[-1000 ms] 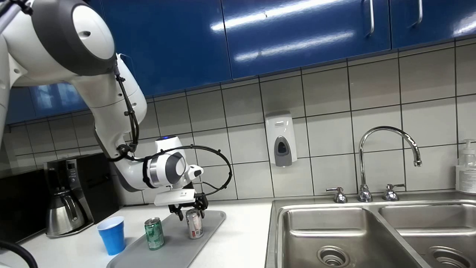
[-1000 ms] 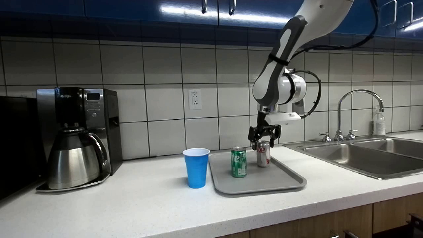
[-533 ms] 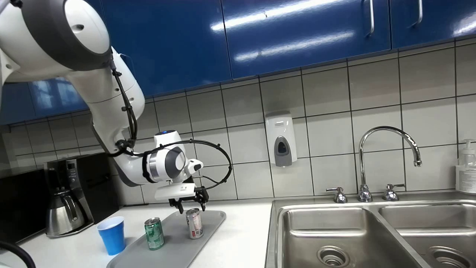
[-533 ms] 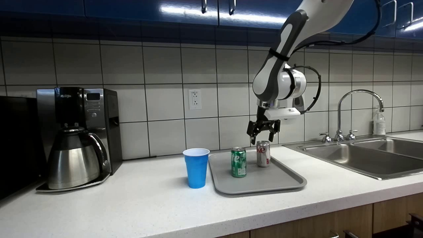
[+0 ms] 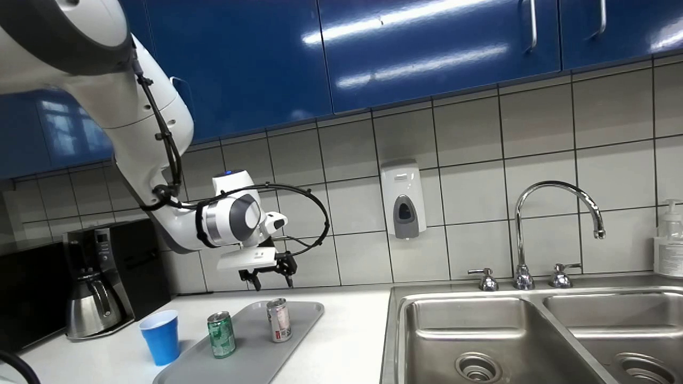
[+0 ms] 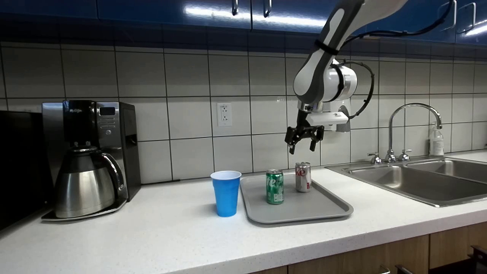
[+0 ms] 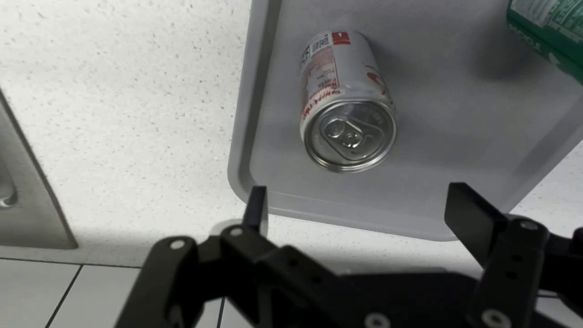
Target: Place the cans on the grey tray.
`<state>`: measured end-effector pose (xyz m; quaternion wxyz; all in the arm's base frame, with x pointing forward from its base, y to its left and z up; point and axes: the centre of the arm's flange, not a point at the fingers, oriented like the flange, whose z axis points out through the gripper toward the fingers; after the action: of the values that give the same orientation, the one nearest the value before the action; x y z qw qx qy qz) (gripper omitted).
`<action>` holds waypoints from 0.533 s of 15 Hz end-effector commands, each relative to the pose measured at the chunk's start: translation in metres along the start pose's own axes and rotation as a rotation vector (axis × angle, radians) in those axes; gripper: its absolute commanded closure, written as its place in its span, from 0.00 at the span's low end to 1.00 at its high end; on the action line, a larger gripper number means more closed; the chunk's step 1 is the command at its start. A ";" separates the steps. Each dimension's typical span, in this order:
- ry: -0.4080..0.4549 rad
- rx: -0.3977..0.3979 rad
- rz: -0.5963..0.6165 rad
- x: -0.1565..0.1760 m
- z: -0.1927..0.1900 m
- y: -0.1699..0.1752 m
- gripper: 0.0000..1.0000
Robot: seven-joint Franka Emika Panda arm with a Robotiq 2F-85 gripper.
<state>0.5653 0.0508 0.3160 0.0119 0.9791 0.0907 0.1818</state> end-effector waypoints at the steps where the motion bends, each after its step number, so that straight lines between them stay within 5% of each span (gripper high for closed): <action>1: 0.006 -0.005 -0.019 -0.023 -0.038 -0.004 0.00; 8: 0.019 -0.020 -0.048 -0.062 -0.083 -0.036 0.00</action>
<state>0.5135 0.0621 0.3472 0.0161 0.9751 0.1080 0.1929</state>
